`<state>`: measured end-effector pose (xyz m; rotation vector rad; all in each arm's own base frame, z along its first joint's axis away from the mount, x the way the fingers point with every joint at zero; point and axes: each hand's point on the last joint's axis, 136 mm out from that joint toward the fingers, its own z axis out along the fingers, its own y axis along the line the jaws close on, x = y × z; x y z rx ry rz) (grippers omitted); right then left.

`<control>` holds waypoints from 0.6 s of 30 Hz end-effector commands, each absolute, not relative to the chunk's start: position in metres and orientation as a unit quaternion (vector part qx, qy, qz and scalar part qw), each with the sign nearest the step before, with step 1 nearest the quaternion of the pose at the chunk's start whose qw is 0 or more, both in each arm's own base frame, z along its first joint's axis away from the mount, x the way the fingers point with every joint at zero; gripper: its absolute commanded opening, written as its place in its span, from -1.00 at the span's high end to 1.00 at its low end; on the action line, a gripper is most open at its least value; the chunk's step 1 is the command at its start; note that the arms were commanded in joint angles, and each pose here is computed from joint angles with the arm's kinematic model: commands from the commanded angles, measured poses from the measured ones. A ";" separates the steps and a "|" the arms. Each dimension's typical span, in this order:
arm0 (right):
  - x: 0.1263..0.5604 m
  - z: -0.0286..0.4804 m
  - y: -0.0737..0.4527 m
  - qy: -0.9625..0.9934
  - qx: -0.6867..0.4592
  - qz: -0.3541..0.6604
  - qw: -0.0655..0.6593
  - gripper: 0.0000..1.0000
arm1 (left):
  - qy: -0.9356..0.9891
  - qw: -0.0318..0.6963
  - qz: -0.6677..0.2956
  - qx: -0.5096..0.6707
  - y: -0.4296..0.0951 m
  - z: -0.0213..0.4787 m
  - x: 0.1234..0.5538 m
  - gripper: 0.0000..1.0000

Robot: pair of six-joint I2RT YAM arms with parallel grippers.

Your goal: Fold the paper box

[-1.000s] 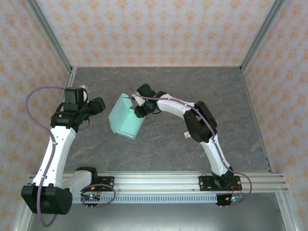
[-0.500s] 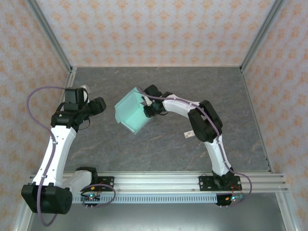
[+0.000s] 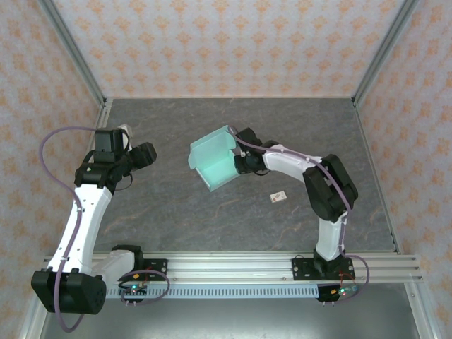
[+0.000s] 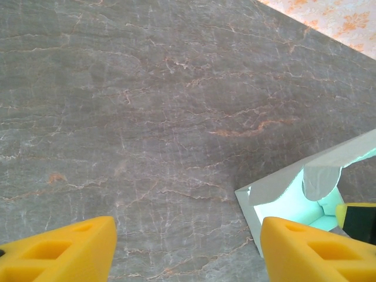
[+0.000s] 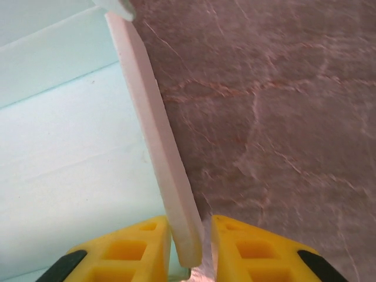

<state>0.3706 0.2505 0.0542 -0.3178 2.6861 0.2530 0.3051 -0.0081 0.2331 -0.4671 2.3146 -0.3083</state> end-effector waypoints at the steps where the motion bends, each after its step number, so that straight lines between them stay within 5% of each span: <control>1: 0.371 0.067 0.243 0.964 -0.083 0.094 0.233 0.50 | 0.894 0.393 -0.129 -0.175 -0.009 0.244 0.309 -0.33; 18: 0.339 0.078 0.286 0.942 -0.069 0.250 0.214 0.42 | 0.892 0.393 -0.138 -0.175 -0.012 0.241 0.308 -0.33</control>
